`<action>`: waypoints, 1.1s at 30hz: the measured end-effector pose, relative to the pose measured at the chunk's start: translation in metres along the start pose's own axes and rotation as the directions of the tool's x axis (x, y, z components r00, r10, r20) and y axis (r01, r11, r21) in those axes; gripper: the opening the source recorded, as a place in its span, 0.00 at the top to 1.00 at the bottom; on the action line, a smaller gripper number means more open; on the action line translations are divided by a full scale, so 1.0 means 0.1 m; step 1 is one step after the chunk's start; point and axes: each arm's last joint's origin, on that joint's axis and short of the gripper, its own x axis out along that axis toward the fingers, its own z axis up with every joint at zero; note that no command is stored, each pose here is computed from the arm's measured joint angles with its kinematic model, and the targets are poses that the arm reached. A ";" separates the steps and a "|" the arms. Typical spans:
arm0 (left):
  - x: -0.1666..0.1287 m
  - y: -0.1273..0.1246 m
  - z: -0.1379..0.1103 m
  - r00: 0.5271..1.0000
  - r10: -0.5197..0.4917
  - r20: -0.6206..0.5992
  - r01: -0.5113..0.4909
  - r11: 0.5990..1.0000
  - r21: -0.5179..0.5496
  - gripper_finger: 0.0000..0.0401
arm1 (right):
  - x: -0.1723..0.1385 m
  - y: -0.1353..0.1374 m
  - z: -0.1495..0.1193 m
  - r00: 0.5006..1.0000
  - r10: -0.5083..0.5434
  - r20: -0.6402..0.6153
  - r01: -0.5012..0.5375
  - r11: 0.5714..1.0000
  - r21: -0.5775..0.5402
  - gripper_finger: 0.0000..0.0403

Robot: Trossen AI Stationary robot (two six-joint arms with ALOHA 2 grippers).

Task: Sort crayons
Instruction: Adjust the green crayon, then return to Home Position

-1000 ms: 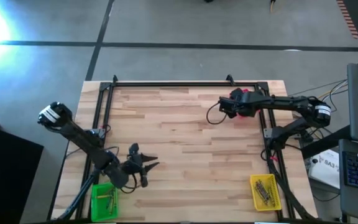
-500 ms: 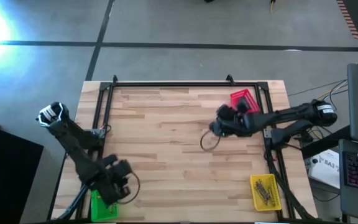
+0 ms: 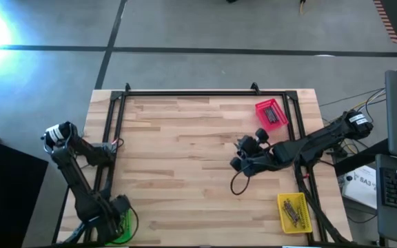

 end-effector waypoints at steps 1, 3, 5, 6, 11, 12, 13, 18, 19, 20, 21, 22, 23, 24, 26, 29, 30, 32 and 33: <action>0.01 -0.01 -0.02 1.000 0.000 -0.003 0.000 1.000 0.012 0.81 | -0.01 0.00 0.00 1.000 0.003 0.000 -0.003 1.000 0.000 0.79; 0.04 -0.02 -0.04 1.000 0.001 -0.006 -0.001 0.999 0.035 0.81 | -0.01 0.01 0.00 1.000 0.004 0.000 -0.004 1.000 0.009 0.80; 0.07 -0.03 -0.06 1.000 0.012 -0.009 -0.011 0.999 0.052 0.81 | -0.01 0.01 0.00 1.000 0.003 0.001 -0.003 1.000 0.015 0.80; 0.10 -0.04 -0.07 1.000 0.019 -0.010 -0.018 0.998 0.058 0.81 | -0.01 0.01 0.00 1.000 0.004 0.001 -0.004 1.000 0.016 0.80; 0.23 -0.12 -0.08 0.998 0.031 -0.061 -0.024 0.992 0.120 0.81 | -0.01 0.01 0.00 1.000 0.003 0.001 -0.003 1.000 0.018 0.80; 0.27 -0.14 -0.08 0.997 0.037 -0.073 -0.027 0.990 0.135 0.81 | -0.01 0.01 0.00 1.000 0.004 0.001 -0.004 1.000 0.018 0.80; 0.29 -0.15 -0.08 0.995 0.047 -0.084 -0.034 0.988 0.149 0.81 | -0.01 0.01 0.00 1.000 0.003 0.001 -0.003 1.000 0.018 0.80; 0.42 -0.15 -0.07 0.987 0.122 -0.105 -0.100 0.976 0.191 0.81 | -0.01 0.01 0.00 1.000 0.003 0.001 -0.003 1.000 0.018 0.81; 0.43 -0.15 -0.07 0.987 0.124 -0.101 -0.103 0.975 0.199 0.81 | -0.01 0.01 0.00 1.000 0.003 0.001 -0.003 1.000 0.018 0.81; 0.44 -0.15 -0.06 0.988 0.127 -0.094 -0.105 0.973 0.204 0.81 | -0.01 0.01 0.00 1.000 0.004 0.000 -0.004 1.000 0.018 0.81; 0.44 -0.15 -0.06 0.988 0.128 -0.084 -0.108 0.973 0.204 0.81 | -0.01 0.01 0.00 1.000 0.003 0.001 -0.003 1.000 0.018 0.81; 0.44 -0.15 -0.05 0.990 0.126 -0.068 -0.110 0.973 0.204 0.81 | -0.01 0.01 0.00 1.000 0.003 0.001 -0.003 1.000 0.018 0.81; 0.44 -0.15 -0.05 0.991 0.123 -0.050 -0.110 0.974 0.200 0.81 | -0.01 0.01 0.00 1.000 0.003 0.000 -0.003 1.000 0.018 0.81; 0.42 -0.15 -0.04 0.993 0.116 -0.025 -0.109 0.975 0.193 0.81 | 0.00 0.01 0.00 1.000 0.003 0.000 -0.003 1.000 0.017 0.81; 0.37 -0.16 -0.03 0.995 0.090 0.032 -0.095 0.981 0.170 0.81 | 0.00 0.01 0.00 1.000 0.003 0.000 -0.003 1.000 0.017 0.81; 0.30 -0.19 -0.02 0.994 0.051 0.094 -0.063 0.989 0.134 0.81 | 0.00 0.01 0.00 1.000 0.005 -0.001 -0.005 1.000 0.017 0.81; 0.29 -0.20 -0.03 0.994 0.039 0.102 -0.052 0.990 0.129 0.81 | 0.00 0.01 0.00 1.000 0.005 -0.001 -0.005 1.000 0.017 0.81; 0.25 -0.23 -0.03 0.994 0.011 0.104 -0.024 0.992 0.122 0.81 | 0.00 0.01 0.00 1.000 0.006 -0.003 -0.006 1.000 0.017 0.81; 0.23 -0.24 -0.04 0.994 0.005 0.105 -0.018 0.992 0.123 0.81 | 0.00 0.01 -0.01 1.000 0.010 -0.006 -0.010 1.000 0.016 0.81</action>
